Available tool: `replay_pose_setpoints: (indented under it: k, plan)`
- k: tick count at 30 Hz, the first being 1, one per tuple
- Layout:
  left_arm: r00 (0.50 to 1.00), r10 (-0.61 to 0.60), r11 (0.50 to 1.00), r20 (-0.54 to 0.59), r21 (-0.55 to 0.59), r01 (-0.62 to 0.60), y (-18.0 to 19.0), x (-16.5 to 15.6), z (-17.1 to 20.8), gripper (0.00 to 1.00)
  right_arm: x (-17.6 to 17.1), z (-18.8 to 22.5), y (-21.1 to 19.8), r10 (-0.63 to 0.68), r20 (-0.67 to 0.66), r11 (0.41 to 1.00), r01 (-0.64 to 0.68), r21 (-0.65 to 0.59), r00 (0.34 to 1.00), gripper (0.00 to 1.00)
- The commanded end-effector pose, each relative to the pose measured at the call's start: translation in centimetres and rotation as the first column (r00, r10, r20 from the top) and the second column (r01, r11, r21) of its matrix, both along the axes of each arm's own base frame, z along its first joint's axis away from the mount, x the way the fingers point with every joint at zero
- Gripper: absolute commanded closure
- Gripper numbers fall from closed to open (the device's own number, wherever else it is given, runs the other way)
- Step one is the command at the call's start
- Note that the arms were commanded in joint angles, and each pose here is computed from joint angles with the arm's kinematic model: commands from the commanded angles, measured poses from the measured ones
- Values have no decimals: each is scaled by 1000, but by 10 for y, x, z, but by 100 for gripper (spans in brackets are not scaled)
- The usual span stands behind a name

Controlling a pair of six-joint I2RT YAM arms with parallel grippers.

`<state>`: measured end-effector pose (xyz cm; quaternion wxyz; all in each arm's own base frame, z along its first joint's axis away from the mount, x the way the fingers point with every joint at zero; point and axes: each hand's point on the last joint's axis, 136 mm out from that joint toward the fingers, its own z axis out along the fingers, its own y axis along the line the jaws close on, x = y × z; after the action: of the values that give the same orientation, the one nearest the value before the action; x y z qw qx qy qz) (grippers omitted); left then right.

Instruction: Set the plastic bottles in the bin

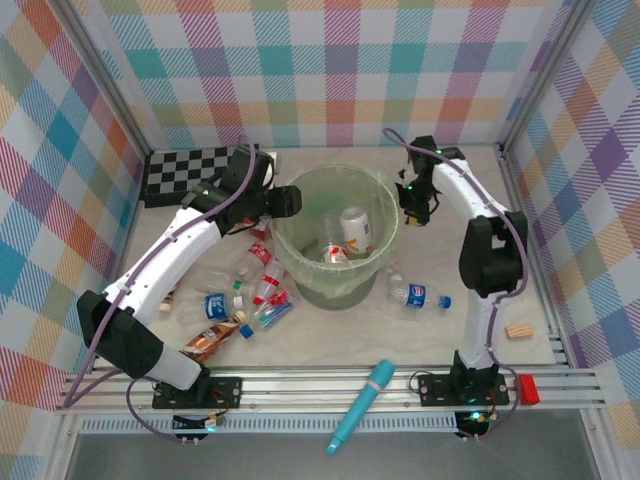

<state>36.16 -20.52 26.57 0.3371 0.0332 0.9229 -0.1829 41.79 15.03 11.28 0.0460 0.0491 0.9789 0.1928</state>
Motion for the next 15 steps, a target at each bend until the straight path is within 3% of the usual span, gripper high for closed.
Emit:
replay_pose_setpoints:
  k: [1, 4, 15]
  plan:
    - [997, -29, 999, -75, 40, 32, -2, -8, -18, 38, 11, 1, 21, 33, 9, 998, -34, 51, 999, 9]
    - [997, -27, 999, -78, 42, 31, -2, -8, -19, 38, 18, -13, 28, 29, -23, 998, -28, 51, 999, 7]
    - [997, -27, 999, -77, 41, 30, -2, -6, -20, 38, 10, -59, 2, 9, -106, 988, -25, -153, 994, 9]
